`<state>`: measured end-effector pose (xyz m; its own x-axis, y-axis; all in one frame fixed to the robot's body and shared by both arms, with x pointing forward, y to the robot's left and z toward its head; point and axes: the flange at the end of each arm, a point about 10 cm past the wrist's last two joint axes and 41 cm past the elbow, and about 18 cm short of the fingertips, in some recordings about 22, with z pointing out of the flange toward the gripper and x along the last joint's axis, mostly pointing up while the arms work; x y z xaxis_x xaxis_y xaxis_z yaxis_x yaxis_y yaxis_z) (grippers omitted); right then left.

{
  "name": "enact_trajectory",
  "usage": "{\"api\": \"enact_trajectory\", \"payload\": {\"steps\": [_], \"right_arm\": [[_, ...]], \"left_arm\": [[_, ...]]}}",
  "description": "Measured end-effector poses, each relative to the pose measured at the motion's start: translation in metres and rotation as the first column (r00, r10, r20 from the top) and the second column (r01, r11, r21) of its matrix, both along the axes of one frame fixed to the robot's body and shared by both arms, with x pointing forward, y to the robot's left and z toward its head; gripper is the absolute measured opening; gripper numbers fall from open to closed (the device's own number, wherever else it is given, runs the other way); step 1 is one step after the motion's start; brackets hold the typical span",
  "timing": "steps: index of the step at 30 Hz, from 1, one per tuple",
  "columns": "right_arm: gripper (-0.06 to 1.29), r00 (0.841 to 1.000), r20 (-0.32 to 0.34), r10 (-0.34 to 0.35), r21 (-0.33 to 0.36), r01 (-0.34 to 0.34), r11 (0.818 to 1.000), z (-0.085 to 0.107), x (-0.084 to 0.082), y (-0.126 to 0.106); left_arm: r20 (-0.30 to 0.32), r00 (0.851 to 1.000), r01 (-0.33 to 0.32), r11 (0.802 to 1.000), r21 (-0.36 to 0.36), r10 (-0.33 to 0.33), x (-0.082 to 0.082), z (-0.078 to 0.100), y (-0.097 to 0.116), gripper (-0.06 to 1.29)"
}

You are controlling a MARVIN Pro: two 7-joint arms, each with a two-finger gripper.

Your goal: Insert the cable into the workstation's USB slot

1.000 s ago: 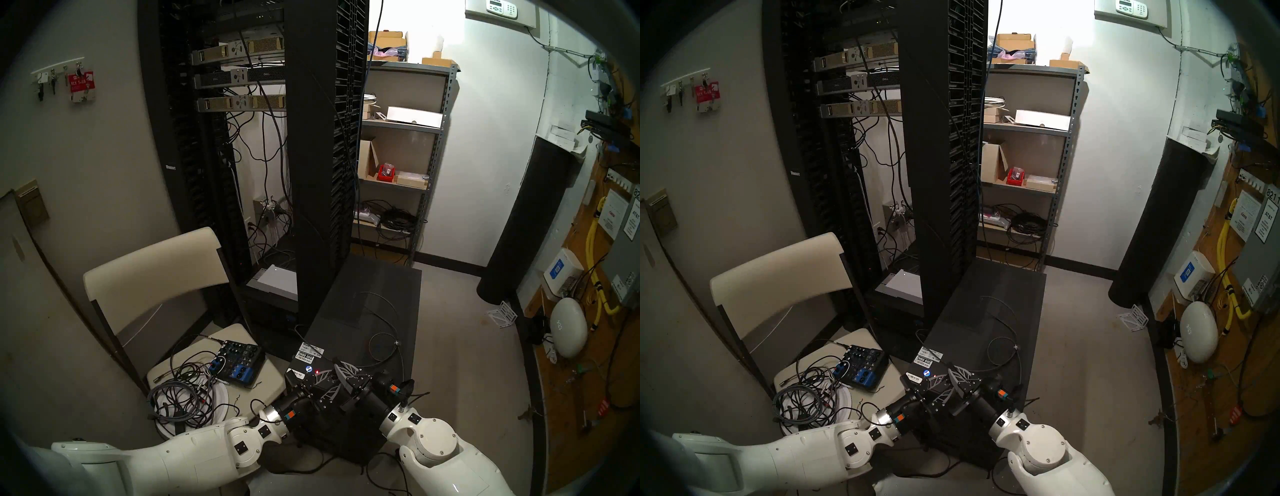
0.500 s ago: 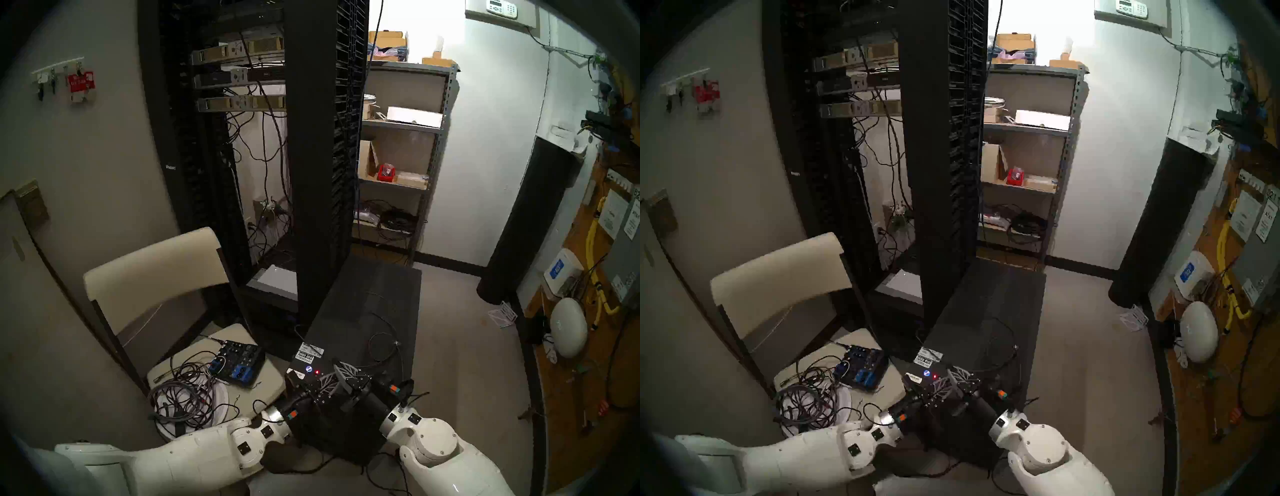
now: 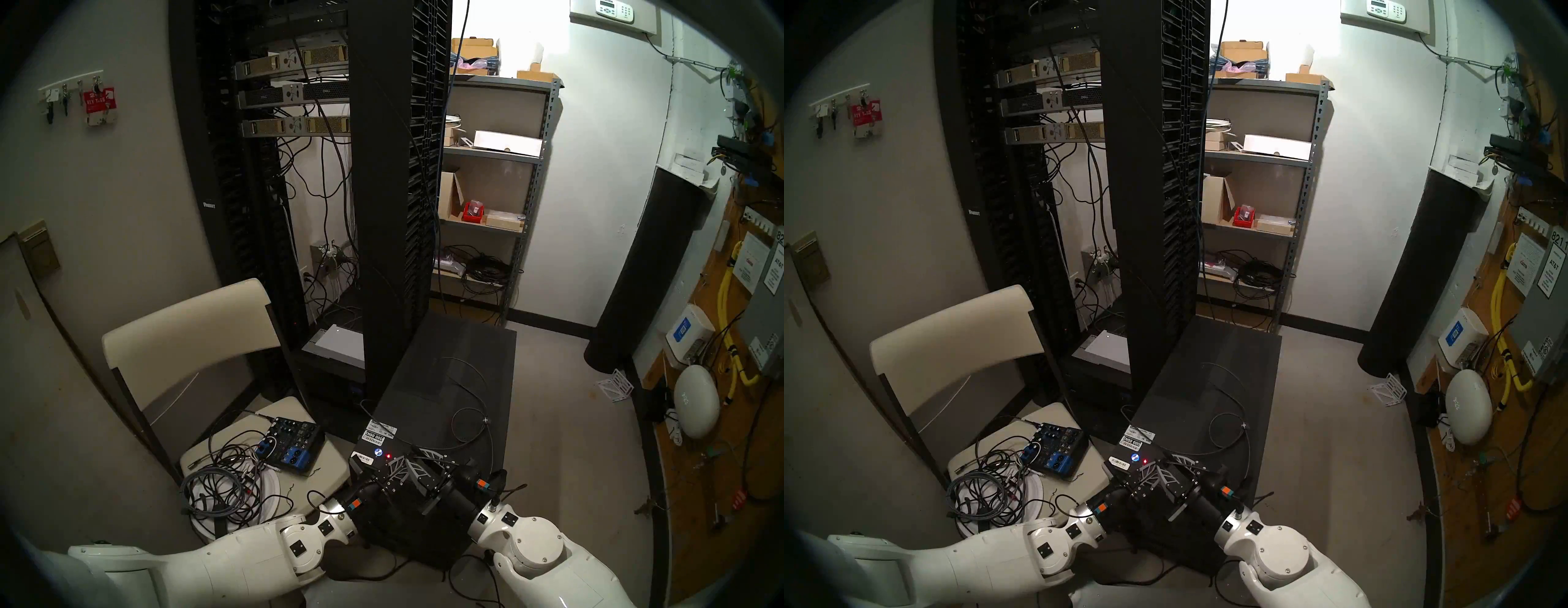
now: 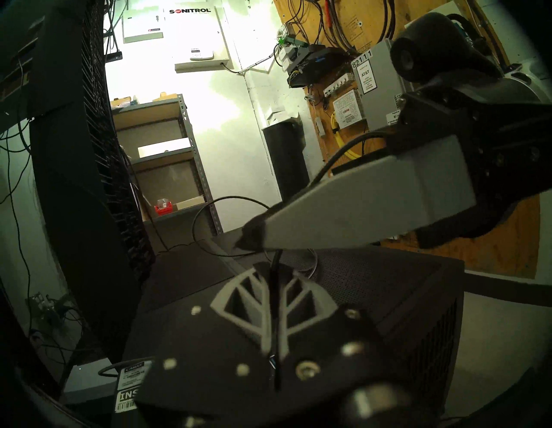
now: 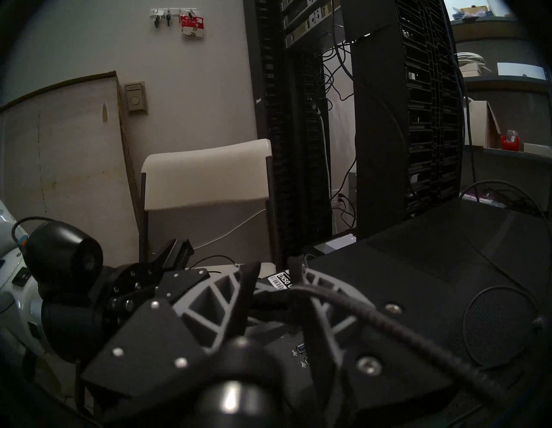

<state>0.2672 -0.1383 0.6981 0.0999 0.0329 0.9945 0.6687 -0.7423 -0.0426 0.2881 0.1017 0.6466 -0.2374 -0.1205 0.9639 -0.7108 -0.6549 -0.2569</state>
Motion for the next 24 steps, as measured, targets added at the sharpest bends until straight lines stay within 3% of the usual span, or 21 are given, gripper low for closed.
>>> {"api": "enact_trajectory", "payload": {"steps": [4, 6, 8, 10, 12, 19, 24], "right_arm": [[0.43, 1.000, 0.006, -0.010, -0.024, 0.011, 1.000, -0.005, -0.003, -0.003], [0.55, 1.000, 0.012, -0.018, -0.036, 0.019, 0.999, -0.008, -0.004, -0.005], [0.55, 1.000, 0.013, -0.021, -0.039, 0.021, 0.999, -0.009, -0.005, -0.005], [0.80, 0.999, 0.024, -0.028, -0.041, 0.028, 0.999, -0.013, -0.004, -0.006], [0.89, 0.999, 0.036, -0.030, -0.038, 0.031, 0.999, -0.015, -0.003, -0.006], [0.89, 0.998, 0.055, -0.041, -0.032, 0.042, 0.999, -0.018, 0.001, -0.007], [0.53, 0.998, 0.060, -0.037, -0.028, 0.039, 0.999, -0.018, 0.004, -0.008]], "left_arm": [[-0.018, 1.000, -0.003, 1.000, -0.020, 0.002, 0.000, 0.000, 0.000, 0.01], [-0.027, 1.000, 0.000, 0.999, -0.032, -0.001, 0.000, 0.001, -0.001, 0.01], [-0.029, 1.000, 0.002, 0.999, -0.034, -0.003, 0.000, 0.001, -0.002, 0.01], [-0.041, 0.999, 0.003, 0.999, -0.042, -0.004, 0.000, 0.001, -0.002, 0.01], [-0.051, 0.999, 0.004, 0.999, -0.044, -0.006, 0.000, 0.001, -0.001, 0.01], [-0.068, 0.997, 0.019, 0.998, -0.052, -0.023, -0.003, 0.001, -0.003, 0.01], [-0.079, 0.996, 0.026, 0.998, -0.059, -0.031, -0.004, 0.001, -0.004, 0.01]]}}
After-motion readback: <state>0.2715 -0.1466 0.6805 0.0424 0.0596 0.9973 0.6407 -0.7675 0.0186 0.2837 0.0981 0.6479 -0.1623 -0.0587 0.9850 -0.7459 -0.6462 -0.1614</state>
